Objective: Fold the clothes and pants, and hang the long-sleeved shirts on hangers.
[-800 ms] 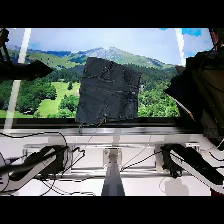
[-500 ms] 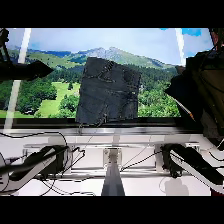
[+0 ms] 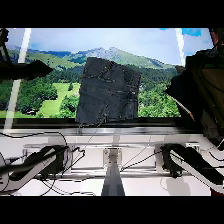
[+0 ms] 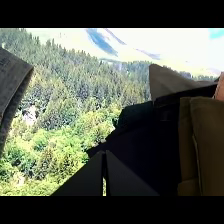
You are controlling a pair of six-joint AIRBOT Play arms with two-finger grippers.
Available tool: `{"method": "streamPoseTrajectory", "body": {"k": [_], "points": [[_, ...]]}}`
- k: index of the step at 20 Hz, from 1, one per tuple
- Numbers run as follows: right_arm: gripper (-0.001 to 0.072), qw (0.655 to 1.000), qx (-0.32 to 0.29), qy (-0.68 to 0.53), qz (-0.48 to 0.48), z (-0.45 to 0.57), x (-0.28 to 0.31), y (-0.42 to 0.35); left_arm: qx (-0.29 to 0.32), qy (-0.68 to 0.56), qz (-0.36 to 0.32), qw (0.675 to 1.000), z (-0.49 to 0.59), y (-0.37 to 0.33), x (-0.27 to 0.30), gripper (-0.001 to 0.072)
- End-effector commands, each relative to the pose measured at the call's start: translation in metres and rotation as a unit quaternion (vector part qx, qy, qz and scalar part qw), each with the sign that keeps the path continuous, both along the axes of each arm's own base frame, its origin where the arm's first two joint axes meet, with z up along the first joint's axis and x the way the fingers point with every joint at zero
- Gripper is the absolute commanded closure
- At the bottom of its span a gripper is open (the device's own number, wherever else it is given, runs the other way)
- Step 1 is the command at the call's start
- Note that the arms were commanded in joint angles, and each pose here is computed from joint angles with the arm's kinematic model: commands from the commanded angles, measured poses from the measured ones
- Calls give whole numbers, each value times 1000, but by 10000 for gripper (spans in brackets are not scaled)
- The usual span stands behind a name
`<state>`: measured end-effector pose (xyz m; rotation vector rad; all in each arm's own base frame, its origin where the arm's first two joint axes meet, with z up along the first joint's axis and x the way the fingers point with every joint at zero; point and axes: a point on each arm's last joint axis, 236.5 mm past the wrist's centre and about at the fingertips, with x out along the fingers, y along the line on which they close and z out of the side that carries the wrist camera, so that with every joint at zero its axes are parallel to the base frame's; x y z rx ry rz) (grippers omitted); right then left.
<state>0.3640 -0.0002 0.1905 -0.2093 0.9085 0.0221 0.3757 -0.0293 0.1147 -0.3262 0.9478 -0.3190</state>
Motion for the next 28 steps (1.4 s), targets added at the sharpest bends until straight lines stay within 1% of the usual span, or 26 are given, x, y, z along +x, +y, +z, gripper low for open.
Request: {"method": "streamPoseTrajectory", "body": {"k": [1,2,3,5,7,8,9,10,11,12,13,14,16,18,21,23,25,28], "points": [[673,999,-33,8,11,-6,5,-16,-14,-29,17,999,10,0,13,151],[674,999,-31,38,2,-20,-1,-25,-24,-31,17,999,13,-3,14,151],[674,998,-17,63,-8,-37,-7,-30,-29,-28,19,999,13,-4,13,151],[675,992,57,115,-3,-83,-24,-13,-23,-12,13,1000,9,-1,4,151],[674,974,136,172,54,-130,-49,29,-19,5,20,1000,8,12,-8,151],[675,958,186,203,85,-154,-67,57,-14,14,26,999,8,21,-15,151],[674,939,240,227,100,-173,-83,82,3,20,26,999,6,32,-25,152],[673,922,291,240,90,-192,-94,101,36,23,16,999,1,45,-36,151],[650,913,321,243,68,-209,-99,110,73,29,15,997,-10,60,-48,151],[447,907,341,244,42,-227,-104,113,89,39,27,995,-23,72,-58,151],[201,903,352,247,17,-242,-109,114,85,54,44,994,-40,77,-70,152],[157,898,358,256,-8,-256,-117,113,78,65,59,993,-59,79,-81,151],[157,882,369,291,-35,-275,-134,116,65,80,66,992,-93,73,-104,151],[157,862,394,316,-42,-283,-138,127,47,90,53,993,-115,55,-123,152],[157,832,438,339,-28,-291,-137,154,33,104,48,993,-133,41,-140,151],[157,818,448,361,-12,-299,-144,172,31,108,49,992,-137,40,-142,151],[157,817,440,372,15,-306,-151,180,37,98,58,993,-136,45,-136,151],[166,826,430,362,40,-308,-151,180,37,99,60,993,-137,45,-137,151]]}}
